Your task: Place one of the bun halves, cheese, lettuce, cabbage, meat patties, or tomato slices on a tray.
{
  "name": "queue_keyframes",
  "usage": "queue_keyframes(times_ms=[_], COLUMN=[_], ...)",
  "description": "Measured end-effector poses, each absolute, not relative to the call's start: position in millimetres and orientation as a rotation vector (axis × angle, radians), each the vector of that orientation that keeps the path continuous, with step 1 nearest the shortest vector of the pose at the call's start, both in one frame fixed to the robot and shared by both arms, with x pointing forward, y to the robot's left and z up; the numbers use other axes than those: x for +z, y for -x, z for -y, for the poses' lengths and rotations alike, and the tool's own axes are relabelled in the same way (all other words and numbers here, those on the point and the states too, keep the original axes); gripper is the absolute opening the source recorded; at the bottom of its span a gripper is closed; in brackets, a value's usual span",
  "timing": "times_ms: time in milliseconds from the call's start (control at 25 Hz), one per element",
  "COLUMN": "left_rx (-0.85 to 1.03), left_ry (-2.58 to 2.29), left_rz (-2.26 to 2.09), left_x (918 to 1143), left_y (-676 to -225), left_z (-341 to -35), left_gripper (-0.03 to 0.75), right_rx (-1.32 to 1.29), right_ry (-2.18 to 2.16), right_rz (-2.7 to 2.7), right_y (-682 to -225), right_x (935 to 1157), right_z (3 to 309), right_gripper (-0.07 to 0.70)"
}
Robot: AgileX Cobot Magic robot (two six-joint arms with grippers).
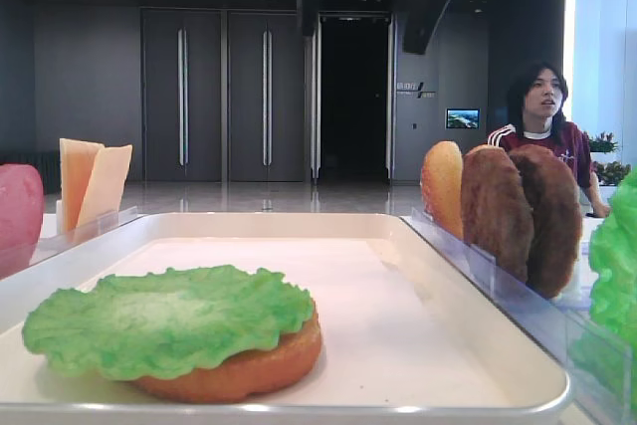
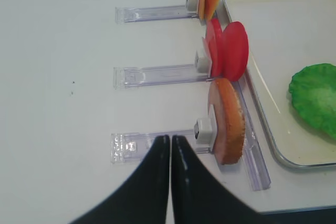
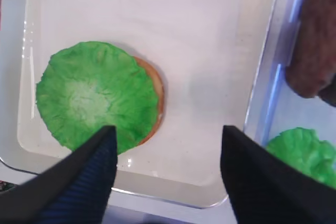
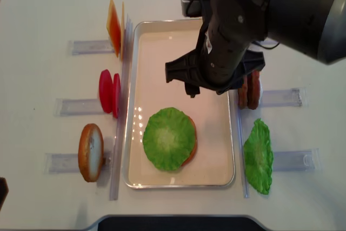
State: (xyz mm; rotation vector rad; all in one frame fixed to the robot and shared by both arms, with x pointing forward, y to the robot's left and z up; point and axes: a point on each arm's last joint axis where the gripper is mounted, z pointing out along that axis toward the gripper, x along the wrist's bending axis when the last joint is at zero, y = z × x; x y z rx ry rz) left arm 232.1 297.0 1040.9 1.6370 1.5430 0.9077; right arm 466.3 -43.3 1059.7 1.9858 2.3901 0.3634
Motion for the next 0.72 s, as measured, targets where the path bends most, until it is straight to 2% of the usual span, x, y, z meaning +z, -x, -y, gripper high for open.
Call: queue_keyframes(times_ms=[320, 720], left_rx=[0.908, 0.908], left_ry=[-1.637, -1.637], left_rz=[-1.543, -1.543], left_x=[1041, 1041], left_y=[-232, -232], left_z=[-297, -297], left_gripper=[-0.007, -0.007], right_rx=[0.415, 0.465], right_ry=[-1.998, -2.105], right_rz=[-2.323, -2.119], right_y=[-495, -538], right_x=[1090, 1110], right_z=[75, 165], right_gripper=[0.441, 0.441])
